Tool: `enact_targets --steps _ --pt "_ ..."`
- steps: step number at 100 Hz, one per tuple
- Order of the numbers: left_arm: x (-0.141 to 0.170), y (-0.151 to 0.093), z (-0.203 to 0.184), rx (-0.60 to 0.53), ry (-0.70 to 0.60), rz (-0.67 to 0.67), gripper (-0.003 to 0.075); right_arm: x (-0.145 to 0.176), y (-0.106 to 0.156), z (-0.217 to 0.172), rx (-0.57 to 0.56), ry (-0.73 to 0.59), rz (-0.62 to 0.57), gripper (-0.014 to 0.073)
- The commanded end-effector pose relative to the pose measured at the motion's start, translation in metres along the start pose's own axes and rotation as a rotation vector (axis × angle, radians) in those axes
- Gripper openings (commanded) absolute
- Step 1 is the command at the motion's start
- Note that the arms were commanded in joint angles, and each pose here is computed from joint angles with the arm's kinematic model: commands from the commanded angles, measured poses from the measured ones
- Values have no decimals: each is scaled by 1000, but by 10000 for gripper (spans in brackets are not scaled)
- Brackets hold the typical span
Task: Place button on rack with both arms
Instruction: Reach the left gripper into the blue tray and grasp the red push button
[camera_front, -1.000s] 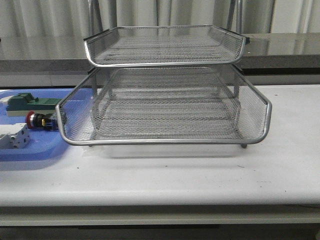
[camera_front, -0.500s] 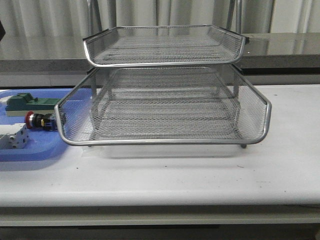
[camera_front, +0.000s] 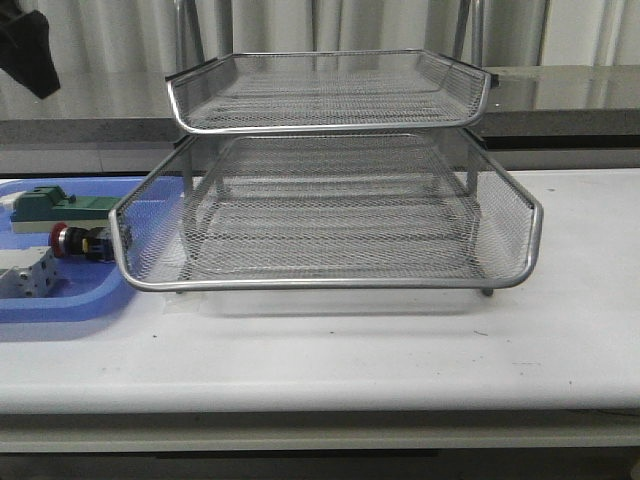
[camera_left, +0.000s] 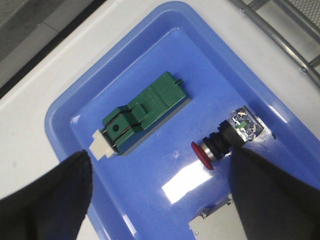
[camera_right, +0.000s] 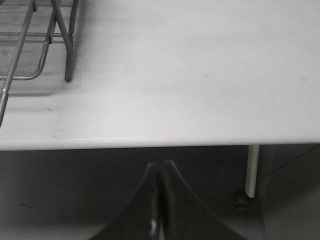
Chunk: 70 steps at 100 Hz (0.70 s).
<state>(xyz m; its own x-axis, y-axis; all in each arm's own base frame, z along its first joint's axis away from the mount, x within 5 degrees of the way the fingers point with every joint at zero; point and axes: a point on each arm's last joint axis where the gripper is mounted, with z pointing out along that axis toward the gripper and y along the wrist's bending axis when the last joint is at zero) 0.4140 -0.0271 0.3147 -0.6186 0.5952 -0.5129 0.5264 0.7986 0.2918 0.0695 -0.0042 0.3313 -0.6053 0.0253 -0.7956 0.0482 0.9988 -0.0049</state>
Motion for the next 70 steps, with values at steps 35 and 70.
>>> enact_targets --steps 35,70 --pt "-28 6 37 161 12 247 547 -13 -1 -7 5 -90 -12 -68" --pt "-18 -1 75 243 56 311 547 -13 -1 -7 5 -90 -12 -68"
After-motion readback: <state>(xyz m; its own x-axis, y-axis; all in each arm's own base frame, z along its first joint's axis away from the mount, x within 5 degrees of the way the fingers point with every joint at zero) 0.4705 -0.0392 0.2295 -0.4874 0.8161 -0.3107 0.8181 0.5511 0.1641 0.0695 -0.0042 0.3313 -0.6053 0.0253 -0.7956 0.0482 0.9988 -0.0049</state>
